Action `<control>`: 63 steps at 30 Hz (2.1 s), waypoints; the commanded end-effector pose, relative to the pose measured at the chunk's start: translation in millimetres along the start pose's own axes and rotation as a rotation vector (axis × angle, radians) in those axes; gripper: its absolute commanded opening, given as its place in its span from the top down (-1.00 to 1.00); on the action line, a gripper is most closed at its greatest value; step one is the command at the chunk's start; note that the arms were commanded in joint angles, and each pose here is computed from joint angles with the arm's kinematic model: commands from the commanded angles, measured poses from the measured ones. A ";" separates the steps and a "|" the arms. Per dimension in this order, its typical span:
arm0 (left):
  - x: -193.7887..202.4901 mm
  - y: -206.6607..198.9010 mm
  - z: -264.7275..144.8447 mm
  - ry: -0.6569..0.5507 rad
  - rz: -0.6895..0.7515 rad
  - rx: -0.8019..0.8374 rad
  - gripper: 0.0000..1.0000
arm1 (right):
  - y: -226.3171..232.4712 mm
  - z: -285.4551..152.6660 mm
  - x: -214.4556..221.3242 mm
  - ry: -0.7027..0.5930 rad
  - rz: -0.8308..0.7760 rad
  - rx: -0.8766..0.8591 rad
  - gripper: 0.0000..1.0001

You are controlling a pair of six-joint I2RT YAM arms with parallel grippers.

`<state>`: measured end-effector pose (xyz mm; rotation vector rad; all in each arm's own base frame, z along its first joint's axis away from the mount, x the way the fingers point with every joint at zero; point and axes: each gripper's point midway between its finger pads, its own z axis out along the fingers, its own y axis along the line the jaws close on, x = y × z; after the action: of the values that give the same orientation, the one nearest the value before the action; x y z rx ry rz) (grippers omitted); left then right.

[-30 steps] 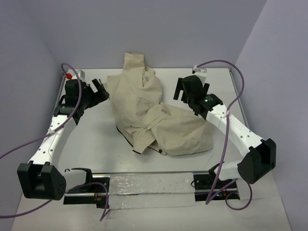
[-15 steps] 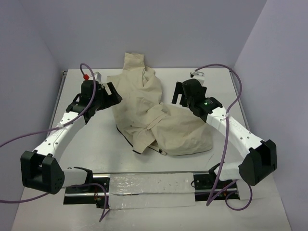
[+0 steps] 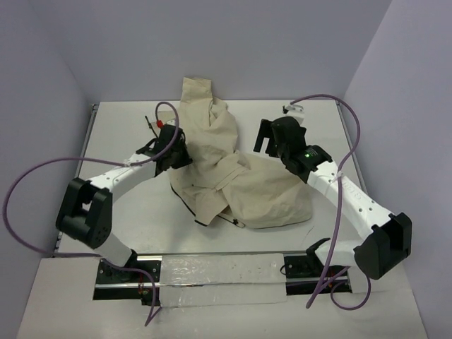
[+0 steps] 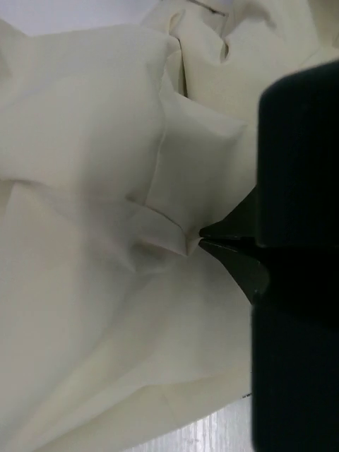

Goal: Zip up the jacket

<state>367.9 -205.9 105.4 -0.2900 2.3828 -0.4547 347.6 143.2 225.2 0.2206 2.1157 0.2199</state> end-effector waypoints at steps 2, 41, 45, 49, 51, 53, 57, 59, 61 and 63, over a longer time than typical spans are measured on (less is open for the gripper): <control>-34.8 -125.0 -34.8 -0.136 0.185 0.193 1.00 | -22.8 -32.6 -33.7 -0.137 0.001 0.075 -1.00; -111.7 41.3 -26.9 -0.170 -0.239 -0.036 -0.35 | 95.7 -22.4 58.7 0.162 -0.276 -0.219 -1.00; -126.2 62.2 15.8 -0.166 -0.246 -0.119 -0.25 | 72.9 -12.8 69.7 0.178 -0.200 -0.089 -0.95; -131.8 74.0 51.3 -0.151 -0.223 -0.183 -0.38 | 63.6 -21.9 70.8 0.149 -0.142 -0.094 -1.00; -134.7 75.3 68.7 -0.133 -0.198 -0.195 -0.51 | 62.6 -26.7 70.2 0.141 -0.129 -0.110 -1.00; -139.4 75.9 80.8 -0.123 -0.180 -0.208 -0.59 | 59.6 -31.2 66.5 0.132 -0.124 -0.106 -1.00; -137.5 80.9 107.2 -0.090 -0.155 -0.226 -0.41 | 52.3 -36.1 59.5 0.119 -0.128 -0.073 -1.00; -136.5 81.0 117.5 -0.076 -0.147 -0.226 -0.28 | 49.1 -38.1 57.0 0.113 -0.134 -0.061 -1.00; -134.0 83.1 124.2 -0.064 -0.146 -0.233 -0.26 | 47.0 -38.8 54.1 0.104 -0.136 -0.052 -1.00; -132.9 85.2 128.2 -0.060 -0.145 -0.242 -0.27 | 45.4 -39.4 52.9 0.102 -0.140 -0.044 -1.00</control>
<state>534.9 -117.3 57.7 -0.6089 2.3691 -0.2436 285.3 211.1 191.6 -0.0241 2.2711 0.2353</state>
